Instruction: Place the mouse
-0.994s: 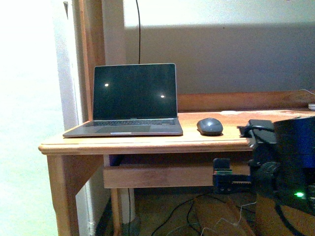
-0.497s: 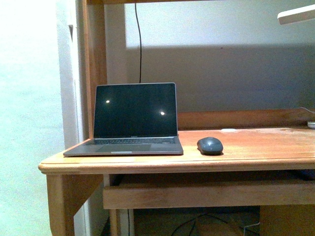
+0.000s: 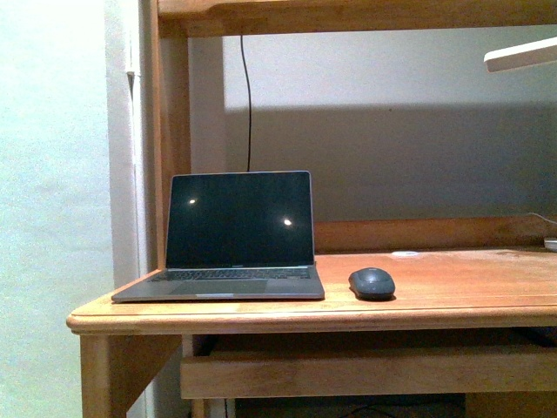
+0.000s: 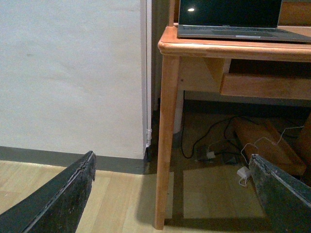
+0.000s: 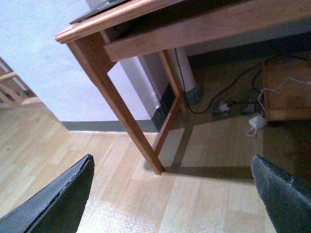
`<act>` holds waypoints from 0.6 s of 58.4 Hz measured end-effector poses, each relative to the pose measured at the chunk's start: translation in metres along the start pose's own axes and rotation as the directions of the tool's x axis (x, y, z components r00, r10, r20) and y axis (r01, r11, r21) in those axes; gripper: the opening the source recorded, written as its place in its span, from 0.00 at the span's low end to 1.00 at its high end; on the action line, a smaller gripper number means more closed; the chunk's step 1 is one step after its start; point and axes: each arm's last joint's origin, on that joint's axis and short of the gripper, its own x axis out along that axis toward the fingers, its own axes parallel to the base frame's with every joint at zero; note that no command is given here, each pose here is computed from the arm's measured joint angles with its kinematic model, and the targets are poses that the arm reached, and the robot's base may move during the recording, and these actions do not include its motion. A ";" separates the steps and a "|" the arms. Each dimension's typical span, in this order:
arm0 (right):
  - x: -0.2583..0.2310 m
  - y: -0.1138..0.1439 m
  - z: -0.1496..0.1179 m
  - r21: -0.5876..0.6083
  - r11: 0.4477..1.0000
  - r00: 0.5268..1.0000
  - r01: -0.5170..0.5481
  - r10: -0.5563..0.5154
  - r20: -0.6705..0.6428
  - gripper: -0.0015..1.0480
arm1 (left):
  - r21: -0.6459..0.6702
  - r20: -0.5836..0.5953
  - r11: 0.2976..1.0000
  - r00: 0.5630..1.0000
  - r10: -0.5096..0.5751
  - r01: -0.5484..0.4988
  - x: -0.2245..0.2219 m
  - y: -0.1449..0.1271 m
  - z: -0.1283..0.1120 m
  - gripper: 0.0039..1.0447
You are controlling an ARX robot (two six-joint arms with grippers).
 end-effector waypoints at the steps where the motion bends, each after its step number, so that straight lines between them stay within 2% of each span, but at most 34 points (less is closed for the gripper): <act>1: -0.001 0.000 0.000 -0.004 1.000 1.000 0.004 -0.004 0.003 0.93 | 0.000 0.000 1.000 1.000 0.000 0.000 0.000 0.000 0.000 0.93; 4: -0.002 -0.001 0.002 -0.068 0.992 0.992 0.102 -0.097 0.076 0.89 | 0.000 0.000 1.000 1.000 0.000 0.000 0.000 0.000 0.000 0.93; 7: -0.005 0.002 0.010 -0.148 0.950 0.943 0.276 -0.238 0.235 0.79 | 0.000 0.000 1.000 1.000 0.001 -0.001 0.000 0.000 0.000 0.93; 10: -0.008 -0.001 0.013 -0.168 0.894 0.885 0.415 -0.354 0.301 0.71 | 0.000 0.000 1.000 1.000 0.002 -0.002 0.000 0.000 0.000 0.93; 12: -0.010 -0.002 0.014 -0.177 0.871 0.864 0.458 -0.389 0.320 0.66 | 0.000 0.000 1.000 1.000 0.000 0.000 0.000 0.000 0.000 0.93; 18: -0.011 -0.006 0.015 -0.212 0.842 0.851 0.497 -0.424 0.310 0.50 | 0.000 0.000 1.000 1.000 0.000 0.000 0.000 0.000 0.000 0.93; 28: -0.014 -0.013 0.016 -0.248 0.844 0.869 0.475 -0.404 0.287 0.24 | 0.000 0.001 1.000 1.000 0.000 0.000 0.000 0.000 0.000 0.93; 35: -0.017 -0.018 0.017 -0.241 0.825 0.849 0.510 -0.438 0.296 0.04 | 0.000 0.001 1.000 1.000 0.000 0.000 0.000 0.000 0.000 0.93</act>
